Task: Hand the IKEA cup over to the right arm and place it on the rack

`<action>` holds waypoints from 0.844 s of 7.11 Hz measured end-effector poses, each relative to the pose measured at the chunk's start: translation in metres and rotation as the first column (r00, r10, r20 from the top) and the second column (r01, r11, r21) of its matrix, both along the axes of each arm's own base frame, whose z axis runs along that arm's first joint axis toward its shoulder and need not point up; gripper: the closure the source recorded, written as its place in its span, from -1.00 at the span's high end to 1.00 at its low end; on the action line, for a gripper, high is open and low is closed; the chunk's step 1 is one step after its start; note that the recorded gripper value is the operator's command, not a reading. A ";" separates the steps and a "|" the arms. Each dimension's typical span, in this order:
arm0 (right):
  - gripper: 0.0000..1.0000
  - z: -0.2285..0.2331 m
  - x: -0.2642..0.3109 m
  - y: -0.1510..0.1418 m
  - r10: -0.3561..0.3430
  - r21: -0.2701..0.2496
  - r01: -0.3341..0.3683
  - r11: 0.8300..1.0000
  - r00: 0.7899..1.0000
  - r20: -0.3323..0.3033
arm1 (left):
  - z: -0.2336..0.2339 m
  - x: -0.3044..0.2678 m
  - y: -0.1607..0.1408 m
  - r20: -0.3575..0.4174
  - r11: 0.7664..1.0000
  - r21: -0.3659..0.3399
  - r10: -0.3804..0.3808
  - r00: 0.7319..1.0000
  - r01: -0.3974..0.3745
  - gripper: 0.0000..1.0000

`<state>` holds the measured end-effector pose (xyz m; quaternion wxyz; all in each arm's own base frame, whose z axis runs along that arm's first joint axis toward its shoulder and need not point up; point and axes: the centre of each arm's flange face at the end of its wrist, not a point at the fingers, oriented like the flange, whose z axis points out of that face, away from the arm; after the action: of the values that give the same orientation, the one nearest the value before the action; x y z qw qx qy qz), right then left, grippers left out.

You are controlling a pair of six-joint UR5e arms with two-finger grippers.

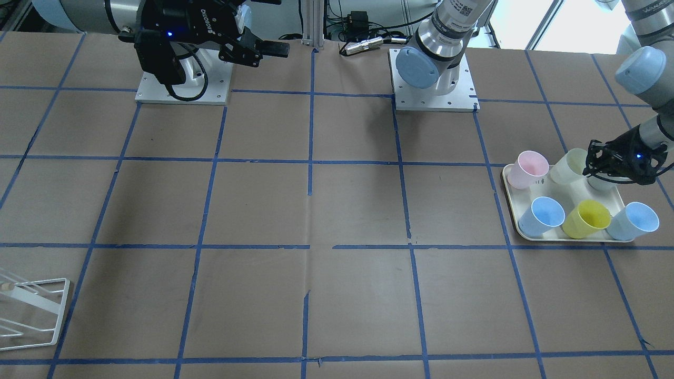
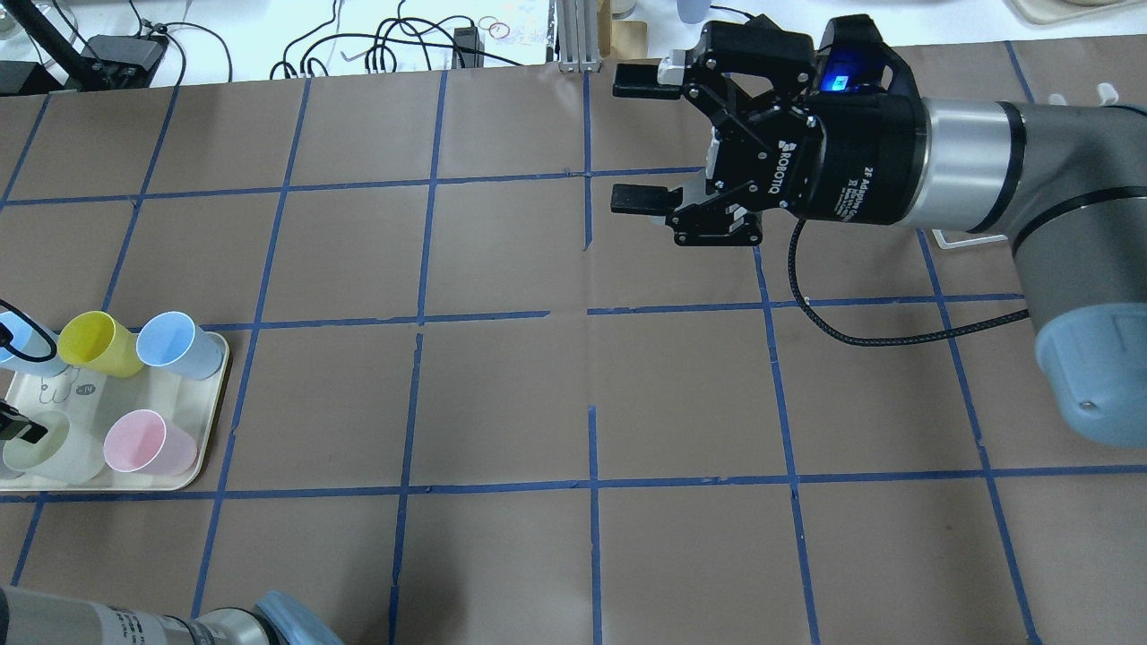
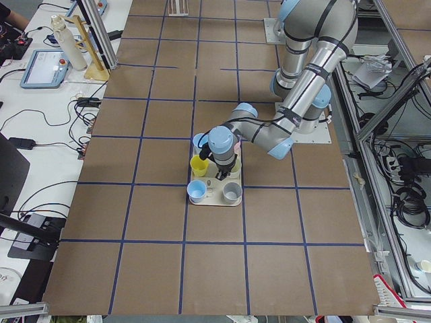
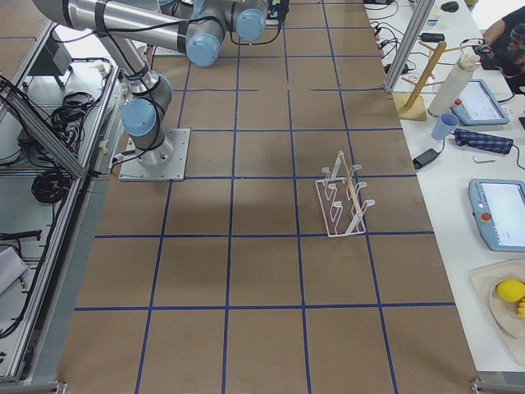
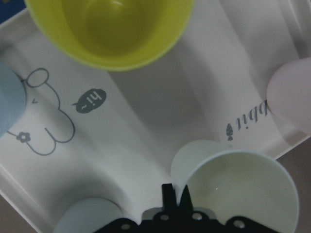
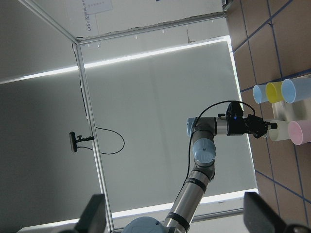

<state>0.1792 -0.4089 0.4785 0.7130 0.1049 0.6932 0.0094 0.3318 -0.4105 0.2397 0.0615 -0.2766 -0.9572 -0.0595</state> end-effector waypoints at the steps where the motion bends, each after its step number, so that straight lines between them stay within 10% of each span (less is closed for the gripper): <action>1: 1.00 -0.002 0.001 -0.001 0.000 0.003 0.000 1.000 1.000 0.015 | 0.014 0.000 0.000 0.003 1.000 -0.003 0.000 1.000 0.000 -1.00; 6: 1.00 -0.024 0.006 -0.015 0.011 -0.012 -0.010 1.000 0.999 0.039 | 0.177 -0.050 -0.017 -0.229 0.998 -0.025 0.053 0.972 -0.060 -1.00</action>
<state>0.1851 -0.4241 0.4550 0.7272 0.0968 0.6795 0.0112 0.2817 -0.4280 0.4169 0.1683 -0.2551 -0.9521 -0.0102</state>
